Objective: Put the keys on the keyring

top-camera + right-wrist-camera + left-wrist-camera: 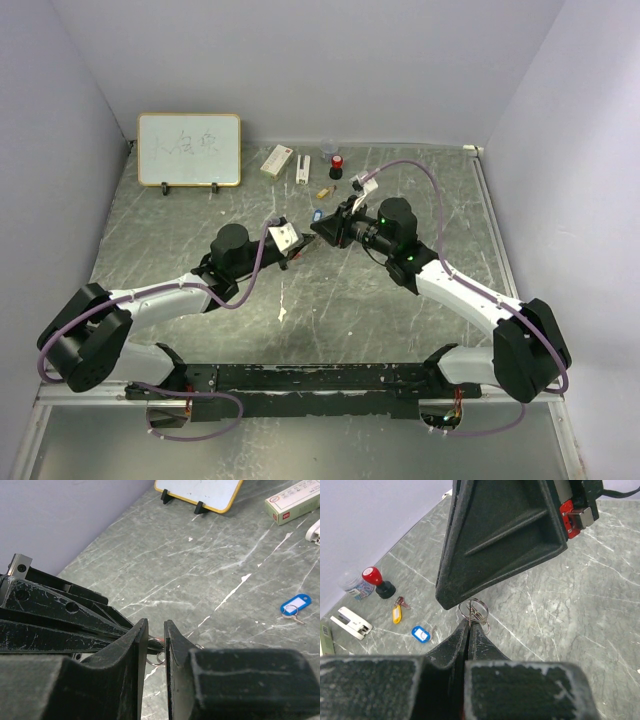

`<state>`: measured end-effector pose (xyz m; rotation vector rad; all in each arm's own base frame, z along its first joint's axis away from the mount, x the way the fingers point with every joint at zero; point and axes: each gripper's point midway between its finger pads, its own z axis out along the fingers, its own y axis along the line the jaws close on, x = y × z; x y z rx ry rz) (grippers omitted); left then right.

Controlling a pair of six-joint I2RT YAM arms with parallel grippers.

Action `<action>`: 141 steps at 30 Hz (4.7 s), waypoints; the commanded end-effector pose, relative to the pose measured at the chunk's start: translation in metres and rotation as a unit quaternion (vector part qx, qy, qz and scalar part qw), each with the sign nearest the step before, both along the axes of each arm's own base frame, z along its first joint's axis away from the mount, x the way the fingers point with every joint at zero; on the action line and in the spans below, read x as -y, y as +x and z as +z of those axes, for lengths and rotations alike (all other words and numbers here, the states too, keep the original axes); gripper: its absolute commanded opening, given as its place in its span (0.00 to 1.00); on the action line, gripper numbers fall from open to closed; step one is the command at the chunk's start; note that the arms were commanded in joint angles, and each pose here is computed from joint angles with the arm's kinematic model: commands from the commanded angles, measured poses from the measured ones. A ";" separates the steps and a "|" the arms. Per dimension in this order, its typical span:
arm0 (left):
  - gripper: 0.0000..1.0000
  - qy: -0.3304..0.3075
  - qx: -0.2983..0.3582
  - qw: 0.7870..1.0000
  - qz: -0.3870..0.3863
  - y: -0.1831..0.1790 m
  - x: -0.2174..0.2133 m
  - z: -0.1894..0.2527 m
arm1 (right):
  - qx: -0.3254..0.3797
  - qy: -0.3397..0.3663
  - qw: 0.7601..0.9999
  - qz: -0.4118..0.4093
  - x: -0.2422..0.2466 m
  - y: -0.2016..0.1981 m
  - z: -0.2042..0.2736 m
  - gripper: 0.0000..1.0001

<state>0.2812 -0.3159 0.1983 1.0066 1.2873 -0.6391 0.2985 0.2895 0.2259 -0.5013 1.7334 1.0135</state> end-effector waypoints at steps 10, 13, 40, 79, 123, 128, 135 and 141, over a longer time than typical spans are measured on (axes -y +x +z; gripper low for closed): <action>0.07 -0.010 0.029 0.999 0.018 0.003 -0.010 0.023 | -0.029 -0.036 0.986 -0.163 0.044 0.045 -0.008 0.23; 0.07 -0.010 0.027 0.999 0.040 0.005 -0.021 0.023 | -0.087 -0.056 0.973 -0.207 0.067 0.079 -0.034 0.24; 0.07 -0.018 -0.014 0.998 0.057 -0.008 -0.052 0.018 | -0.159 -0.147 0.971 -0.098 0.011 0.165 -0.193 0.28; 0.07 -0.015 -0.023 0.998 0.059 -0.005 -0.053 0.010 | -0.183 -0.172 0.964 -0.085 0.023 0.130 -0.214 0.26; 0.07 -0.007 -0.023 0.997 0.069 -0.002 -0.055 0.009 | -0.148 -0.106 0.983 0.003 0.007 0.157 -0.206 0.38; 0.07 -0.007 -0.024 0.997 0.070 -0.002 -0.055 0.009 | -0.147 -0.104 0.984 0.011 0.007 0.151 -0.207 0.37; 0.07 -0.007 -0.025 0.997 0.070 -0.002 -0.055 0.007 | -0.146 -0.110 0.983 0.000 0.012 0.146 -0.205 0.27; 0.07 -0.008 -0.026 0.997 0.069 -0.002 -0.055 0.007 | -0.144 -0.111 0.983 -0.002 0.014 0.143 -0.203 0.15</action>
